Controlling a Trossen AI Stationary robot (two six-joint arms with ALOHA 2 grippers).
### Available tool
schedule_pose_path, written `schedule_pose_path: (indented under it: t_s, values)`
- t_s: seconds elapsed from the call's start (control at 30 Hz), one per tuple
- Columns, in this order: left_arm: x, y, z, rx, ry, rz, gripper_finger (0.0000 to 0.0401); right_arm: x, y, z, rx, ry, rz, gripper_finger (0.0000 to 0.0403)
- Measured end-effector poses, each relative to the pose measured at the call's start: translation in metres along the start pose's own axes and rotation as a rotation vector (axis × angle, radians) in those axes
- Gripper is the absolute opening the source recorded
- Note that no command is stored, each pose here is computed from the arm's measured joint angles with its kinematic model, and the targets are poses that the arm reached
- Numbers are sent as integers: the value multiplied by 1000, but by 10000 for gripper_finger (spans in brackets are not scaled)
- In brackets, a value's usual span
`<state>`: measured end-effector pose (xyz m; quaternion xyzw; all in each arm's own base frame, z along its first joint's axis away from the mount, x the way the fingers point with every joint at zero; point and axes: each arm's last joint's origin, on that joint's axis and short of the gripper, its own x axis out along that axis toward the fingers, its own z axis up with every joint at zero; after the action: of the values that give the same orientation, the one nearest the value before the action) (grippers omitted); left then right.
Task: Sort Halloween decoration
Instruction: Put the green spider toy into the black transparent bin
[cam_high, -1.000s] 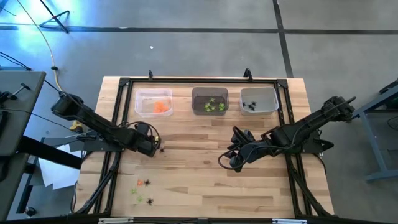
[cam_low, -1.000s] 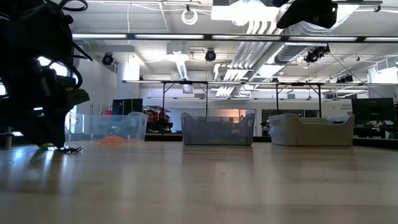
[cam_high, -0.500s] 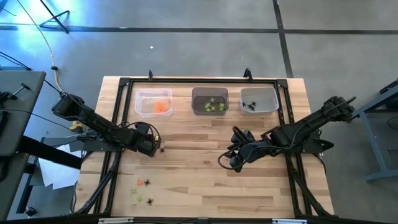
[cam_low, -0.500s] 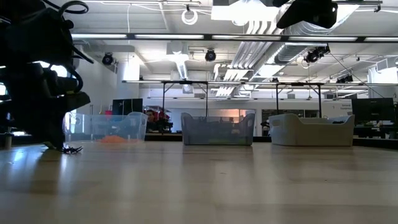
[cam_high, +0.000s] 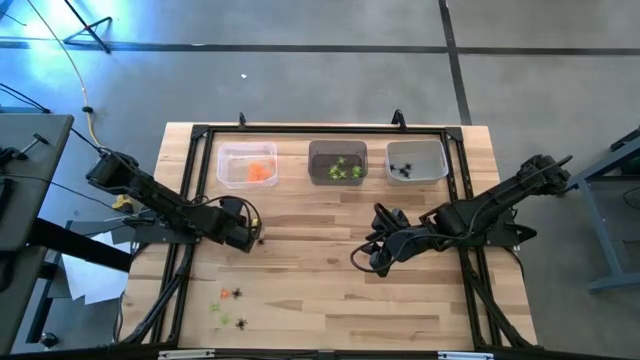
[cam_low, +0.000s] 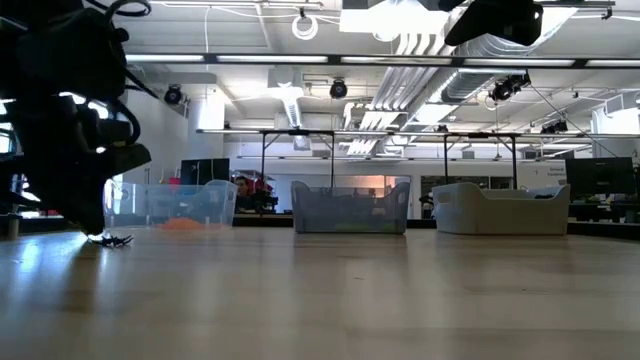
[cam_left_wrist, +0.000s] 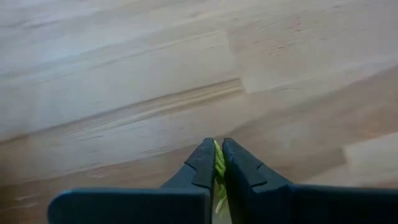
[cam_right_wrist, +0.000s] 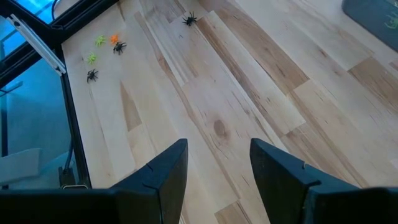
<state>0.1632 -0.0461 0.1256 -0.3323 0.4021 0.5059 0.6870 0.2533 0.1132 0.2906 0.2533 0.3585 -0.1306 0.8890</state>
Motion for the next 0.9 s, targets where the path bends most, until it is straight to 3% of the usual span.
schedule_pose_path:
  t_s: [0.27, 0.53, 0.73, 0.9]
  values:
    - [-32, -20, 17, 77, -120, -56, 6, 0, 0, 0, 0, 0, 0, 171]
    - [-63, -53, 56, 191, -325, -162, 6, 0, 0, 0, 0, 0, 1, 171]
    - [-53, -84, 106, 323, -434, -320, 6, 0, 0, 0, 0, 0, 0, 171]
    - [-23, -104, 143, 415, -477, -442, 6, 0, 0, 0, 0, 0, 1, 171]
